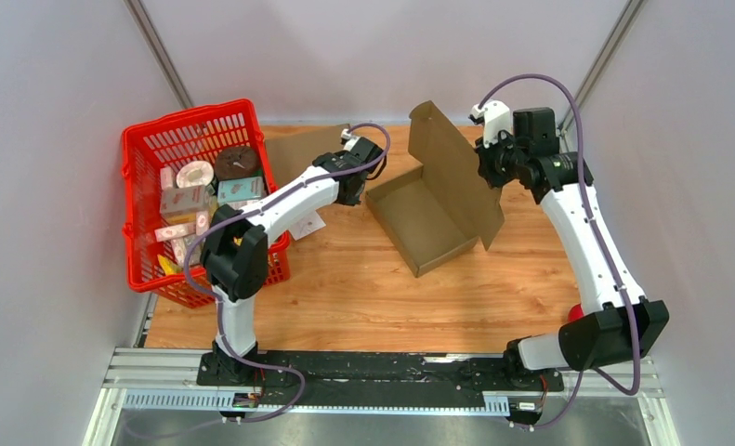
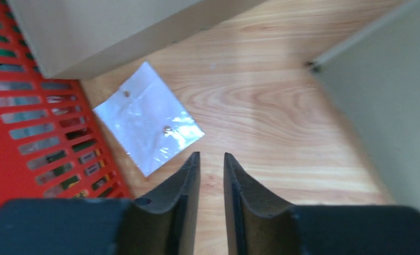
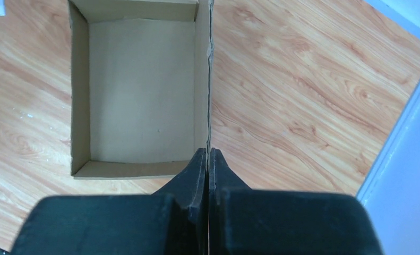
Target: Fold the paper box
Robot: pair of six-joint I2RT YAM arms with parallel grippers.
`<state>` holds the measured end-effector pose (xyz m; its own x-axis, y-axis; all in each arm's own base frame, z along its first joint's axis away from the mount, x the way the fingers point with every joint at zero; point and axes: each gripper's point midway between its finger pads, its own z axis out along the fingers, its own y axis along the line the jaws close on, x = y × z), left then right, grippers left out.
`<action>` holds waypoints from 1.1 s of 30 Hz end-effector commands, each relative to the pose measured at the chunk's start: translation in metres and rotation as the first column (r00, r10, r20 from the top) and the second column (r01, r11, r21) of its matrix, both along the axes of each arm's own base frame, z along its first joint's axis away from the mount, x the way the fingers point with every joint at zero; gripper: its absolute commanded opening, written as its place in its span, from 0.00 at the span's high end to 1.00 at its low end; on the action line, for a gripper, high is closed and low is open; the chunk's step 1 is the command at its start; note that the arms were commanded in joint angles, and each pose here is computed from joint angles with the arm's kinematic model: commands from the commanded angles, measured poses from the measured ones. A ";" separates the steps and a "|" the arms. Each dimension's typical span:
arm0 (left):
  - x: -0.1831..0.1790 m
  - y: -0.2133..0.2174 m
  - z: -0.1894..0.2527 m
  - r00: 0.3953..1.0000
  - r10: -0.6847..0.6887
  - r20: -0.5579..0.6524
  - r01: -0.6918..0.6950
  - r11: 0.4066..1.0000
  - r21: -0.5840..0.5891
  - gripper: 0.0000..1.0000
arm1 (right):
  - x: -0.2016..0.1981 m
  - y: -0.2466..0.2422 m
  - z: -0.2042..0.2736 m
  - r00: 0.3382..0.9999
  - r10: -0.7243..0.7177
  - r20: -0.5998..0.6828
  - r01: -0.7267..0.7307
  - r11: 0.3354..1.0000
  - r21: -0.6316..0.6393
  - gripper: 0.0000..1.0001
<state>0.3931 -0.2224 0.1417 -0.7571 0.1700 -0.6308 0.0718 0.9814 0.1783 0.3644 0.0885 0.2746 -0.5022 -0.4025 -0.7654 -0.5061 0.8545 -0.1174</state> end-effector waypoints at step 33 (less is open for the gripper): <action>-0.079 0.063 -0.145 0.818 0.221 -0.530 -0.283 0.958 -0.036 1.00 | -0.011 -0.012 0.025 0.989 -0.082 0.125 0.077 0.996 0.051 1.00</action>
<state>0.3549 -0.1210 0.0153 -0.9669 -0.1171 -0.2269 -0.1656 0.9640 0.2081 0.3451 0.0741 0.2813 -0.4853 -0.3471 -0.8025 -0.4271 0.8950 -0.1288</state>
